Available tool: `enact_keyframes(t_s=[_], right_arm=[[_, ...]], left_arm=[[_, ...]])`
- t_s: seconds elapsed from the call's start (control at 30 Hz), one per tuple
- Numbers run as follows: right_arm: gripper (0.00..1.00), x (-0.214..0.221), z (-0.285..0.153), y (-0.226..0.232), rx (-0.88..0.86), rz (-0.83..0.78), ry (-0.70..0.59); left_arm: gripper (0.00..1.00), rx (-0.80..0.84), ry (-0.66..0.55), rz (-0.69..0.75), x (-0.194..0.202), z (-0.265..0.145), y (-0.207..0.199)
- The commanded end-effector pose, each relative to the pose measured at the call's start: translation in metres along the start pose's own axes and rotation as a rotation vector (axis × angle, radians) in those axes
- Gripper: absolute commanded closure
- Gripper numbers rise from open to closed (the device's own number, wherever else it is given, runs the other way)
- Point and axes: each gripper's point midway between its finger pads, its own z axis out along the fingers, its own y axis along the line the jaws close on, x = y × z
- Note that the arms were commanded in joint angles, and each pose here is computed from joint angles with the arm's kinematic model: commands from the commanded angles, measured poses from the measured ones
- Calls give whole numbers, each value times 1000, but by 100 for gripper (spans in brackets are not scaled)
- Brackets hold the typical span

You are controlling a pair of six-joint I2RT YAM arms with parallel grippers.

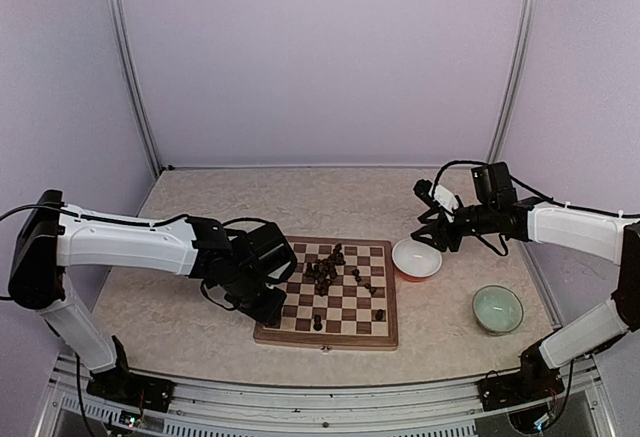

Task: Set up the chess pieces on the board
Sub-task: Place the rook at h8, then pick up the pawn from the chessboard.

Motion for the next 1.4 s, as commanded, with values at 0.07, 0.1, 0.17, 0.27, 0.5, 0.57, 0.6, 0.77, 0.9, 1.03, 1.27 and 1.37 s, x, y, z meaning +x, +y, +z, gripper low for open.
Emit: enact_keyframes(t_s=[0.07,0.1,0.17,0.27,0.5,0.57,0.6,0.77,0.9,1.03,1.27,1.37], right_arm=[[50,-3,-1,0,-10,0,-7],[50,-4,-1,0,-9,-1,-8],[50,-4,-1,0,-10,-3,-8],[50,-3,0,0,-11,-2,-4],[50,-5,-3,-1,2,-11,-7],[50,-5,-3,-2,6,-13,-7],[50,-5,-3,-2,6,-13,-7],[50,-6,-5,-2,13,-23,-9],[50,-7,-7,-2,17,-29,-11],[50,-7,-7,-2,20,-33,-11],[50,-5,-6,-2,19,-35,-7],[50,-4,-5,-2,16,-31,-2]], left_arm=[[58,-14,-41,23,-17,-16,-7],[57,-21,-66,27,-25,-23,-7],[54,-26,-148,32,-47,-41,-10],[52,-7,-255,24,-80,-59,-13],[57,-67,-273,-13,-122,-35,2],[57,-33,-274,2,-131,-28,-5],[57,-29,-263,7,-133,-20,-7],[57,-64,-225,6,-141,4,-3],[60,-80,-208,-13,-148,15,6],[63,-81,-190,-29,-151,25,16],[67,-62,-171,-26,-153,40,17],[67,-49,-170,-23,-156,43,16]])
